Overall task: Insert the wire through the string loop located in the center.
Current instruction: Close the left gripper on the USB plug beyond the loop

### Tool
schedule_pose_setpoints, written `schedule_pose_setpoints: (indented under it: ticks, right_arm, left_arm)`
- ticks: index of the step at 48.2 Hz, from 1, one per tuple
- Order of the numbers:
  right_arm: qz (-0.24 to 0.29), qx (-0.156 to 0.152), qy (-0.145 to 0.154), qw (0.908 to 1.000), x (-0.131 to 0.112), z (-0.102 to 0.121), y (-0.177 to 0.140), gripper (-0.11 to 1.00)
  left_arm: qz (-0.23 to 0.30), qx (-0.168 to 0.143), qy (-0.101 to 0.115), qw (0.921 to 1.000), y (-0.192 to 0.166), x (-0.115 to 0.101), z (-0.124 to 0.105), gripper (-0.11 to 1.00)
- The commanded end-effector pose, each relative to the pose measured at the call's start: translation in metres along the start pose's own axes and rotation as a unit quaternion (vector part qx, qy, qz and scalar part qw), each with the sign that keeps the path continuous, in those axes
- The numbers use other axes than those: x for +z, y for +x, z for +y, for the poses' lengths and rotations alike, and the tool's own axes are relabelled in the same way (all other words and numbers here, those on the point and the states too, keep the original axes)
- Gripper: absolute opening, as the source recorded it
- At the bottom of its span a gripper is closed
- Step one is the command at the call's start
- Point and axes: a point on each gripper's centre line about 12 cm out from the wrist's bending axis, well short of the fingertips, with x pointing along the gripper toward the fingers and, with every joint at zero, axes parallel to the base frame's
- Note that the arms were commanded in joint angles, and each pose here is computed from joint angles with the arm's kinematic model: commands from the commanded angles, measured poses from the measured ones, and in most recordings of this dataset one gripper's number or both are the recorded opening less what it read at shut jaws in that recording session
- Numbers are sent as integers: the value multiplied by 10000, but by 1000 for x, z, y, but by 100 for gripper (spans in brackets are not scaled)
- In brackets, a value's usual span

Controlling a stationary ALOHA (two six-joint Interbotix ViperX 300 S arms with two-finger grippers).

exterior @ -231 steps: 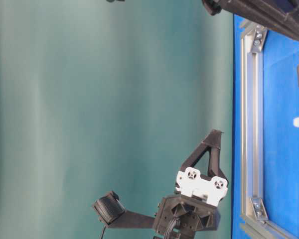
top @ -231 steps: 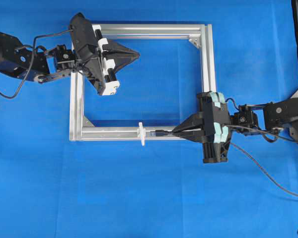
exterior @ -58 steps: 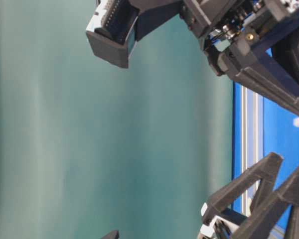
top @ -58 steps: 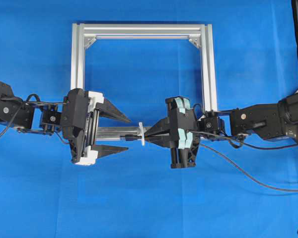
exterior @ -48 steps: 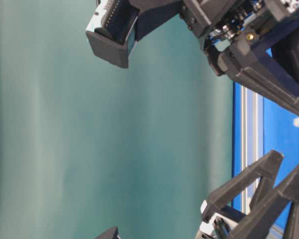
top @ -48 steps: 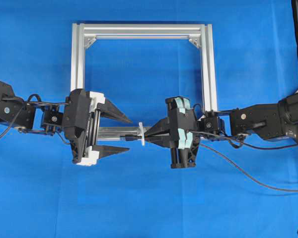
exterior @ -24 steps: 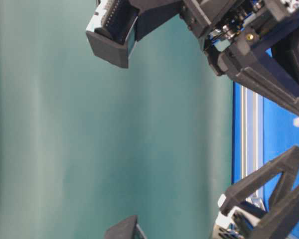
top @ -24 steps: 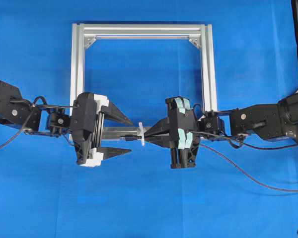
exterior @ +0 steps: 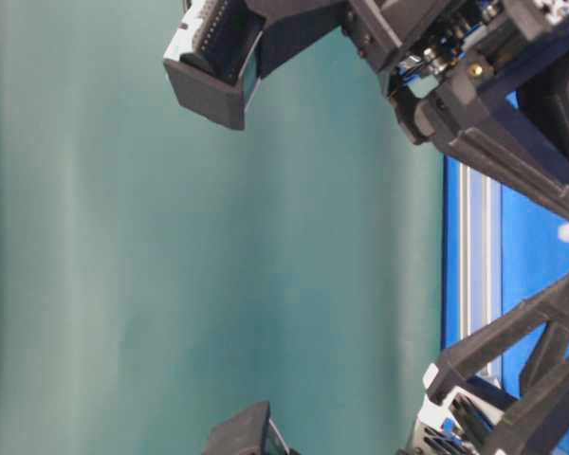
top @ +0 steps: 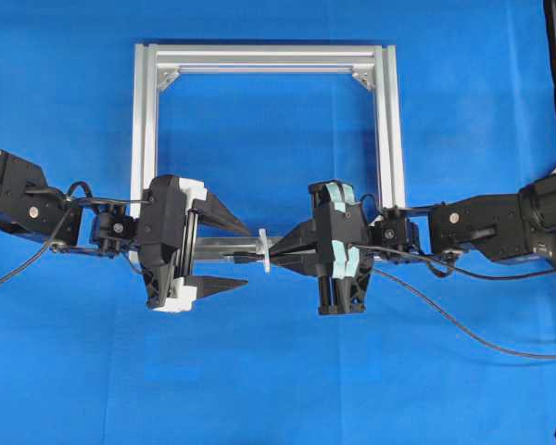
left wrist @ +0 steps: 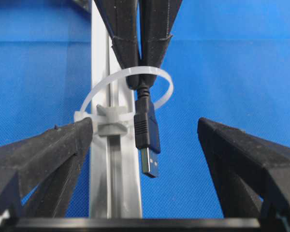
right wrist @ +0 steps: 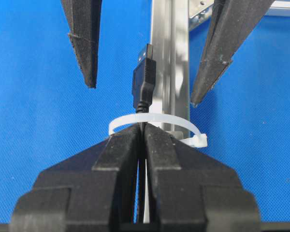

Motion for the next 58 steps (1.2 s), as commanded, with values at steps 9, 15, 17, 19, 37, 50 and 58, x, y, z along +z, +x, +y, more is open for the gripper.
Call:
schedule_pose_setpoints:
  ticks: [9, 15, 17, 19, 37, 50, 58]
  right_arm:
    - [-125, 34, 1, 9999, 8, 3, -2, 0]
    - [-125, 34, 1, 9999, 8, 3, -2, 0]
    - [-125, 34, 1, 9999, 8, 3, -2, 0]
    - [-125, 34, 1, 9999, 8, 3, -2, 0]
    - [-125, 34, 1, 9999, 8, 3, -2, 0]
    - [-110, 37, -6, 9999, 8, 3, -2, 0]
    - [-103, 33, 1, 9999, 8, 3, -2, 0]
  left_arm:
    - [-162, 0, 4, 9999, 1, 10, 1, 93]
    - [-161, -7, 7, 9999, 1, 10, 0, 93]
    - [-153, -8, 7, 9999, 1, 11, 0, 93]
    - [-146, -1, 4, 9999, 1, 10, 1, 93]
    - [-47, 0, -4, 10000, 1, 8, 1, 89]
    - [107, 2, -5, 9999, 2, 6, 0, 19]
    - [114, 16, -11, 9999, 2, 6, 2, 7]
